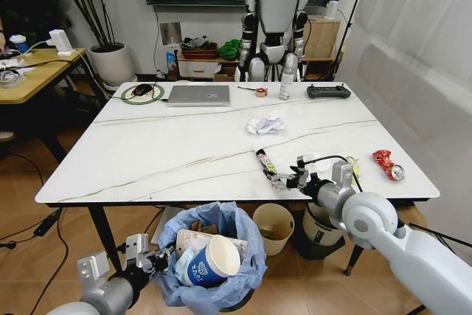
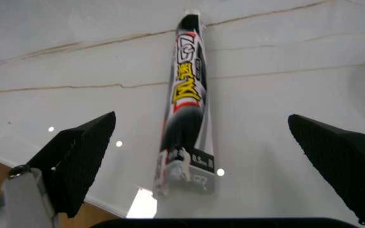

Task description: Pick up the trash bin and place the trash from the table into it.

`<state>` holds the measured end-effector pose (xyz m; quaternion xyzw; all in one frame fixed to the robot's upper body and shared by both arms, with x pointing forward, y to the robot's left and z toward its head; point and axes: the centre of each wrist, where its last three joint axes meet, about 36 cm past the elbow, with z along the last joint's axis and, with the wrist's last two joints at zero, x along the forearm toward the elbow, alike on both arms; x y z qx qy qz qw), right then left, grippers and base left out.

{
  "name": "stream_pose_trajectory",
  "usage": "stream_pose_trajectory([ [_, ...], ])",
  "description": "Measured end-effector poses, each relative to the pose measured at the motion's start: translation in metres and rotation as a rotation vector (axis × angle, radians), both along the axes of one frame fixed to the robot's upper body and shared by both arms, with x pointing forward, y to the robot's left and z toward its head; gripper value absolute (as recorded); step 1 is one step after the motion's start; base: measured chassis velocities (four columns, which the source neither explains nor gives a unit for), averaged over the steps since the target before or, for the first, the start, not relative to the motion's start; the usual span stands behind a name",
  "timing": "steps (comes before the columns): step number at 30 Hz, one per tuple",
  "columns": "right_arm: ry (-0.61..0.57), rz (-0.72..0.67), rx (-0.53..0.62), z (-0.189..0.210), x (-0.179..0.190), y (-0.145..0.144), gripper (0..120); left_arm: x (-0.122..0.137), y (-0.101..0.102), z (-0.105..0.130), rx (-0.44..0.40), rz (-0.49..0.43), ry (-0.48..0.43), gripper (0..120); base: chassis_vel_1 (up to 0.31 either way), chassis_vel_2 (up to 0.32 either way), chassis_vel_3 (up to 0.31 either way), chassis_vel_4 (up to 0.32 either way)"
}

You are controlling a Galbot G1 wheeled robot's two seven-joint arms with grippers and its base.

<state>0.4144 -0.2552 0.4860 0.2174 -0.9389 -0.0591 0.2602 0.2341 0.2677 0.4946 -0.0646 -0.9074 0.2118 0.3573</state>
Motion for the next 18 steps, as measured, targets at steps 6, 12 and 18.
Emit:
stream_pose_trajectory([
  [6,0.0,-0.007,-0.003,-0.002,-0.009,0.0,100,0.003,0.0,0.0,0.003,-0.002,-0.008,0,0.0,0.0,0.0,0.0],
  [12,0.007,-0.001,0.01,-0.008,-0.009,0.005,100,0.004,0.001,0.0,0.006,-0.004,-0.008,0,0.0,0.0,0.0,0.0],
  [18,0.022,0.007,0.026,-0.019,-0.005,0.012,96,0.004,0.002,0.0,0.008,-0.003,-0.011,0,0.0,0.0,0.0,0.0],
])
